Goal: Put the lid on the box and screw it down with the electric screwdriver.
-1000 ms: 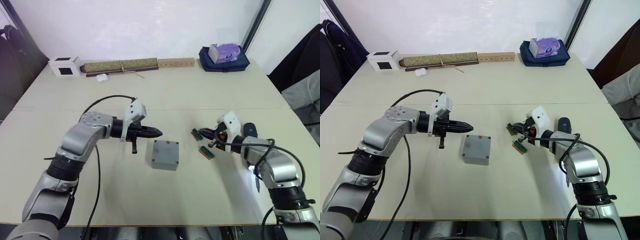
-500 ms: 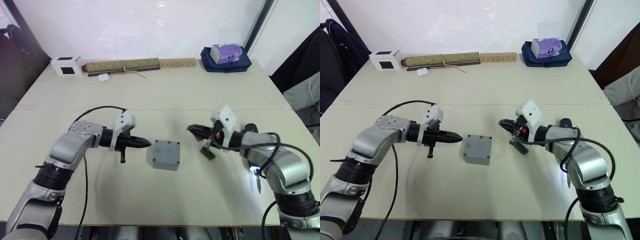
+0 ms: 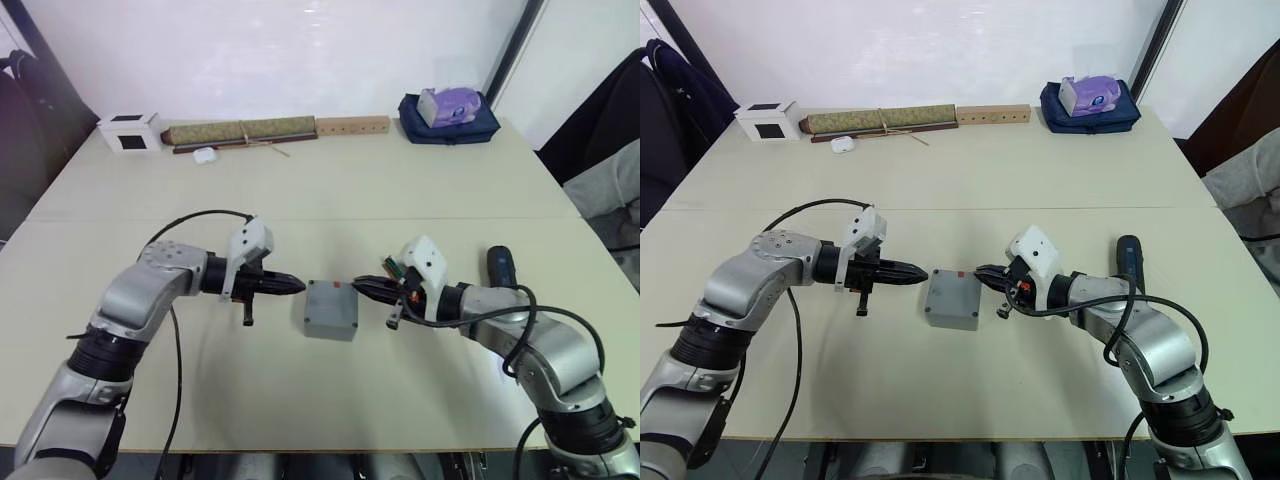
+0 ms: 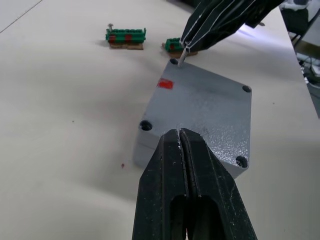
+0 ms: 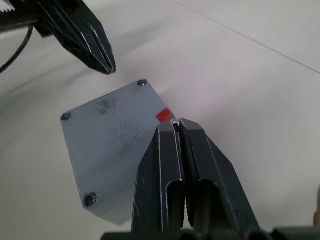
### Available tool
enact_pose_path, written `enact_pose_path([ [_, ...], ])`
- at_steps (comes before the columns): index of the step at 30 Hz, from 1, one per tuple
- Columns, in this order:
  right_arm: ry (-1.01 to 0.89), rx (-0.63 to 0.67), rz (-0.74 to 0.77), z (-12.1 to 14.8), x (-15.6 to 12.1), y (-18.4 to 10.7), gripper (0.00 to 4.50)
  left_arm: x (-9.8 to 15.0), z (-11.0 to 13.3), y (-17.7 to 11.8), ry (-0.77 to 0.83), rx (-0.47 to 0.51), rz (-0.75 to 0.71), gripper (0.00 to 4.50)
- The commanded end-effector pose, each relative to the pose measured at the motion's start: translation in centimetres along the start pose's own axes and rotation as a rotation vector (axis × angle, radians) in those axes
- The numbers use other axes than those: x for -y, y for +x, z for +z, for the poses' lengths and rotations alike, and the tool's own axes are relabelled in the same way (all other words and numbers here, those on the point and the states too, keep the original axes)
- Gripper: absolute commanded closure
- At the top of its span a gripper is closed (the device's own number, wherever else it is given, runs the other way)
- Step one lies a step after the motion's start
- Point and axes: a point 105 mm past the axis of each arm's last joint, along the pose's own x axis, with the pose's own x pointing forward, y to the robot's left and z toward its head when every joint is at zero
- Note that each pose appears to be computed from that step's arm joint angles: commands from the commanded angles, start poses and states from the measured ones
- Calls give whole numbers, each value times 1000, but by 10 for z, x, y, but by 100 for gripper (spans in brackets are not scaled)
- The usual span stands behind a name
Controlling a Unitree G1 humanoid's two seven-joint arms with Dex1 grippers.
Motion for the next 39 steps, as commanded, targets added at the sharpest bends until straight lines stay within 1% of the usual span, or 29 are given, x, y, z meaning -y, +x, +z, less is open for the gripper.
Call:
enact_pose_path([
  [1, -21, 1, 2, 1, -2, 0, 445, -1, 12, -4, 44, 26, 9, 450],
  [8, -27, 8, -23, 1, 4, 2, 445, -1, 13, -3, 47, 26, 7, 450],
  [23, -20, 13, -28, 2, 5, 1, 445, -1, 12, 0, 55, 25, 11, 450],
  [34, -18, 1, -42, 0, 8, -3, 445, -3, 12, 3, 54, 32, 12, 450],
  [39, -20, -24, -37, -5, 10, -4, 445, -3, 12, 3, 55, 31, 10, 450],
])
